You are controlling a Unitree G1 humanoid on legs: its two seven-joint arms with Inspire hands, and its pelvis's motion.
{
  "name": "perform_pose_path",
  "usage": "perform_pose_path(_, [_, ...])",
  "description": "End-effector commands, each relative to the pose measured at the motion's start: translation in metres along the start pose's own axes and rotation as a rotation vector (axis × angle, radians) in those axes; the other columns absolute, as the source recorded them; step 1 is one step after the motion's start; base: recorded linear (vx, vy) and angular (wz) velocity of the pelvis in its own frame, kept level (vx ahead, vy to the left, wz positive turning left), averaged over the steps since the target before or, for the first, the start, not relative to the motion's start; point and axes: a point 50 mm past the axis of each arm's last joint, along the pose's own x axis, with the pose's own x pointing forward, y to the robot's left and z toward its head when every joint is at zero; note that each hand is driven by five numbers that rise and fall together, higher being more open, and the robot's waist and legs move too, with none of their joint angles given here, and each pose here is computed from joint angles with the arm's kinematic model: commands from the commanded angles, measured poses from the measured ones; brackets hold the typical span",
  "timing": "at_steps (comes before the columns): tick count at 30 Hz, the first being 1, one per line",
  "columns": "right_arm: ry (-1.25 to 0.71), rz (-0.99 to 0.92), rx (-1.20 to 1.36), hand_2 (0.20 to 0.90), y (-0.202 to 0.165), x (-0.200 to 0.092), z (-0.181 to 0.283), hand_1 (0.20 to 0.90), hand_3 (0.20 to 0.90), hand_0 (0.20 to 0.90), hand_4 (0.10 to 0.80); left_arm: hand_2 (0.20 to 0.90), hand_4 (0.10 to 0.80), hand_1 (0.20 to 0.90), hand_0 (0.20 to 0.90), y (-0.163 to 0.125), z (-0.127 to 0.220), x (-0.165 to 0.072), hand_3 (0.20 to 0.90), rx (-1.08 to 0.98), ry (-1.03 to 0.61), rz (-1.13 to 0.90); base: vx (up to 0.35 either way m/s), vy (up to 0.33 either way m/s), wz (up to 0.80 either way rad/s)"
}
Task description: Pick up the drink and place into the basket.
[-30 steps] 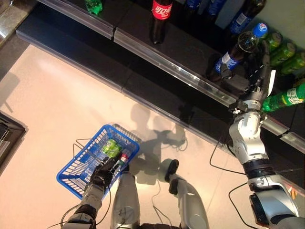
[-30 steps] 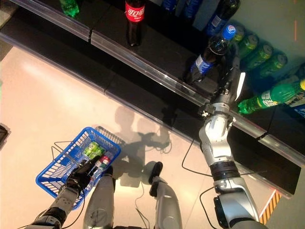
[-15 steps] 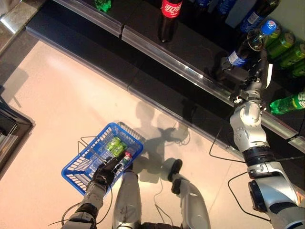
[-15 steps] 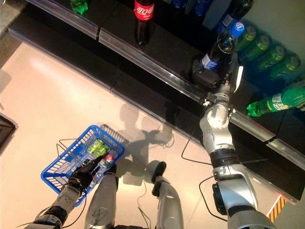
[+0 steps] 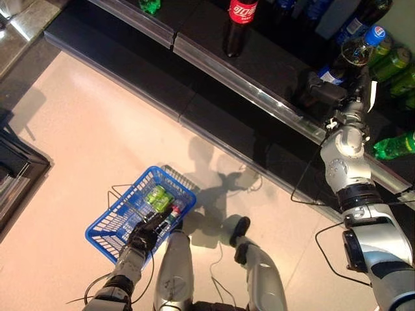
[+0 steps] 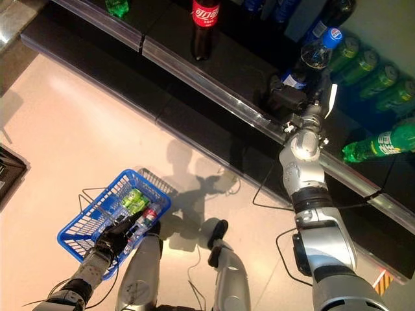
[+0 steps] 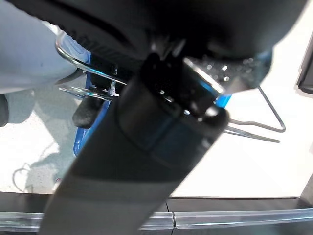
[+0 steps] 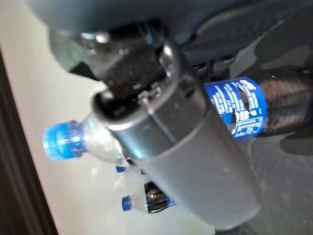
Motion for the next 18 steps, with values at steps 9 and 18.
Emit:
perform_pose_path(9, [-0.222, 0.012, 0.059, 0.3, -0.0016, 0.0239, 0.0736, 0.3, 0.2, 0.3, 0.1, 0.3, 0.1, 0.3, 0.3, -0.0071, 0.0221, -0.0015, 0.2, 0.127, -0.078, -0.141, -0.002, 0.002, 0.0])
perform_pose_path(18, [-0.249, 0.036, 0.047, 0.3, 0.0033, 0.0226, 0.0772, 0.3, 0.2, 0.3, 0.1, 0.3, 0.1, 0.3, 0.3, -0.008, 0.0211, -0.0014, 0.2, 0.126, -0.078, -0.148, 0.0, 0.0, 0.0])
